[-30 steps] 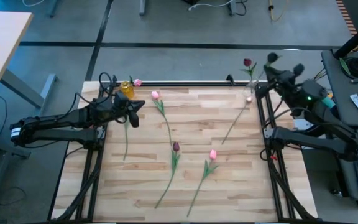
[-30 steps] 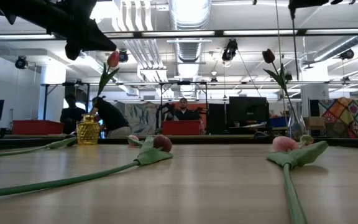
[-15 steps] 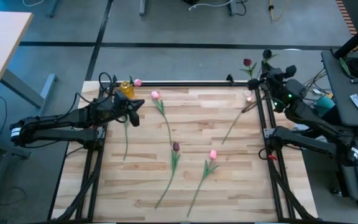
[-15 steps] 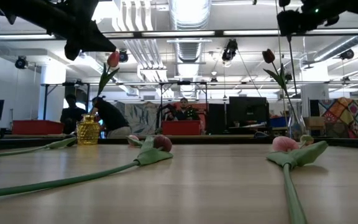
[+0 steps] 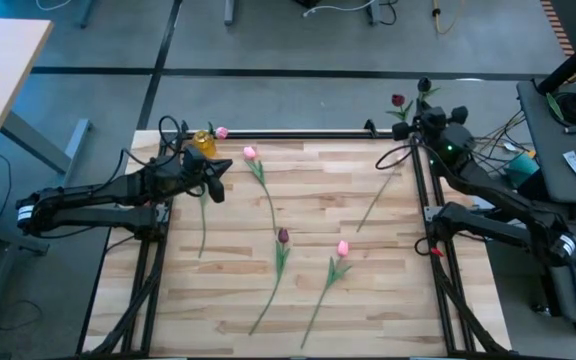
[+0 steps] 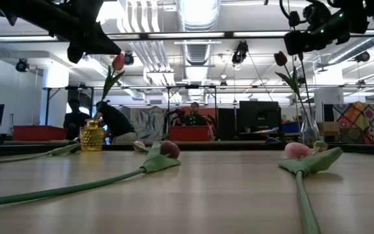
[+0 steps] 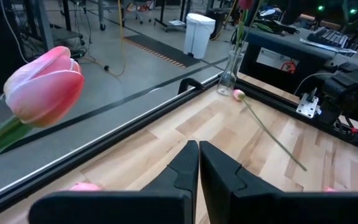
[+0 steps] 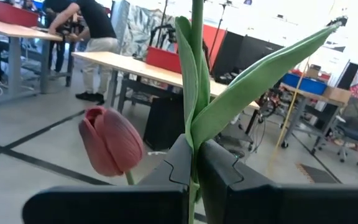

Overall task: Sort flowers into vase by color
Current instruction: Put the black tulip into the transparent vase

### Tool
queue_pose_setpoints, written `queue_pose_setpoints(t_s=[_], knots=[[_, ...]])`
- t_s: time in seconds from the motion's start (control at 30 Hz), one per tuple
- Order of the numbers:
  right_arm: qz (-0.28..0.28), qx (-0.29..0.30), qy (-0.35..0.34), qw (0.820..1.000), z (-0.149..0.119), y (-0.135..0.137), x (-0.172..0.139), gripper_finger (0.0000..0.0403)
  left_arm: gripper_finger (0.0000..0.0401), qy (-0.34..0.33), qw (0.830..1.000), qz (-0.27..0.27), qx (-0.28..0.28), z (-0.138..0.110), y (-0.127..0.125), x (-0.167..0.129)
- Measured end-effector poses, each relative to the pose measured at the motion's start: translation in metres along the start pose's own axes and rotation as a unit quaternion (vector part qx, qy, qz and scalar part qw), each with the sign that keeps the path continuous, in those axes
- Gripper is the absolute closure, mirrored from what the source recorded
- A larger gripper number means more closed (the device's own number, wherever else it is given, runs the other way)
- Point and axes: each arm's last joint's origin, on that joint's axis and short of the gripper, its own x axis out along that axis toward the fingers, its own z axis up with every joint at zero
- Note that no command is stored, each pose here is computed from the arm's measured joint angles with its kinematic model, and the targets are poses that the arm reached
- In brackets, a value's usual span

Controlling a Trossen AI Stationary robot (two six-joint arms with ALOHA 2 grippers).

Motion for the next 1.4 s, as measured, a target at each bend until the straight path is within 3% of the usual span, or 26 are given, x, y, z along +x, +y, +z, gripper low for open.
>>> queue_pose_setpoints(t_s=[0.2, 0.6, 1.03, 1.4], knots=[[-0.033, -0.009, 0.032, 0.999, -0.008, 0.004, 0.007, 0.0367, 0.0401, -0.001, 1.0, 0.0, 0.003, 0.002, 0.0, -0.001], [-0.04, -0.002, 0.115, 0.993, -0.023, 0.011, 0.012, 0.0307, 0.0401, 0.017, 1.0, 0.004, 0.02, 0.012, -0.001, -0.006], [-0.028, 0.043, 0.24, 0.969, 0.001, -0.003, 0.002, 0.0221, 0.0401, 0.024, 0.999, -0.011, 0.021, 0.012, -0.002, -0.006], [-0.008, 0.056, 0.282, 0.958, 0.035, -0.021, -0.01, 0.0206, 0.0401, 0.035, 0.998, -0.038, 0.021, 0.01, -0.003, -0.006]])
